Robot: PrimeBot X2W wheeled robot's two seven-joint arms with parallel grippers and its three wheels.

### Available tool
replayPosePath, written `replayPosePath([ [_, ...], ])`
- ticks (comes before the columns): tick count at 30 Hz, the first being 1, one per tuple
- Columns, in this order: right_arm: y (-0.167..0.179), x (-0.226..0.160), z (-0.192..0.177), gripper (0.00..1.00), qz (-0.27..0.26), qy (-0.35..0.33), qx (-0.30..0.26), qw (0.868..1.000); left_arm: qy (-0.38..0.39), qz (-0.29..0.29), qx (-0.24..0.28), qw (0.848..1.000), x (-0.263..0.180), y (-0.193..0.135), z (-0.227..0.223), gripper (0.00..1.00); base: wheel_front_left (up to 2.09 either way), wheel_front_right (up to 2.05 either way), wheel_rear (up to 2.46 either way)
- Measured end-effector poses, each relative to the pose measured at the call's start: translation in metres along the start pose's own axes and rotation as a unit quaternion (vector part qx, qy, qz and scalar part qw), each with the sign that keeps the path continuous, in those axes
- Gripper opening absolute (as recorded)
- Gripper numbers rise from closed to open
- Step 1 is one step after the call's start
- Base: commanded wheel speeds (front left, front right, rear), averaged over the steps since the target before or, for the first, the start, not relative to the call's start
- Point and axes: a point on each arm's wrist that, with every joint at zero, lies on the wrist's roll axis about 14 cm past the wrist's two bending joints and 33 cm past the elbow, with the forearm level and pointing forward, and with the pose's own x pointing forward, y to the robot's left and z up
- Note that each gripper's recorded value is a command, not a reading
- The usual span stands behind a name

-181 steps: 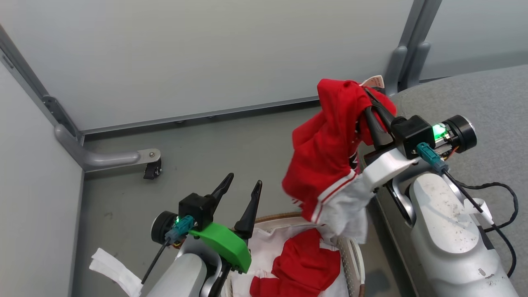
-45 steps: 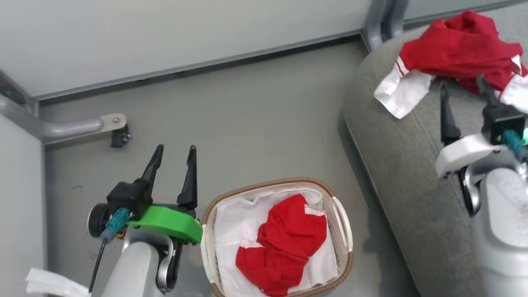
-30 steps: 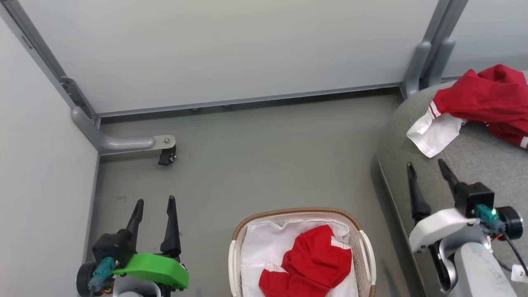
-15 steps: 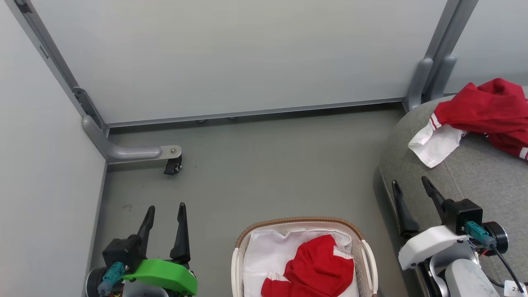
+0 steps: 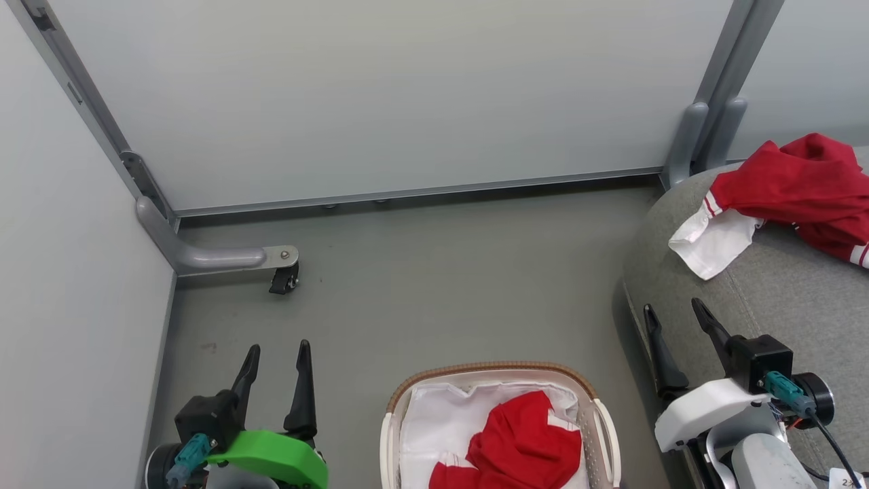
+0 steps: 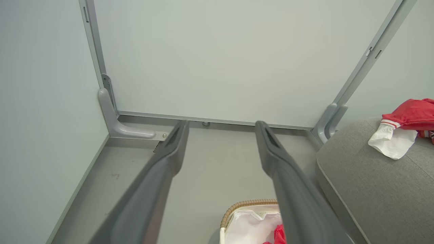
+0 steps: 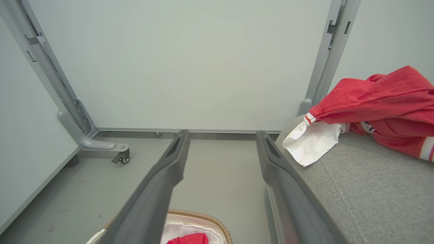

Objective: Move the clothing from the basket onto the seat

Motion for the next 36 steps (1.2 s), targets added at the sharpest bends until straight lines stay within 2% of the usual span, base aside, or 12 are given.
replayPosePath([
  [19, -0.008, 0.000, 0.000, 1.00, -0.011, -0.001, -0.002, 1.000, 0.010, -0.018, 0.000, 1.000, 0.004, -0.010, -0.006, 1.00, 0.00, 0.00, 0.00],
  [22, -0.012, 0.001, 0.002, 1.00, -0.016, -0.004, -0.005, 1.000, 0.012, -0.044, 0.008, 0.999, 0.013, -0.024, -0.006, 1.00, 0.00, 0.00, 0.00],
  [29, -0.034, 0.017, 0.008, 1.00, -0.043, -0.017, -0.019, 0.999, 0.045, -0.145, 0.042, 0.988, 0.045, -0.077, -0.024, 1.00, 0.00, 0.00, 0.00],
  [36, -0.052, 0.043, 0.013, 1.00, -0.059, -0.033, -0.031, 0.997, 0.119, -0.214, 0.070, 0.967, 0.071, -0.109, -0.072, 1.00, 0.00, 0.00, 0.00],
])
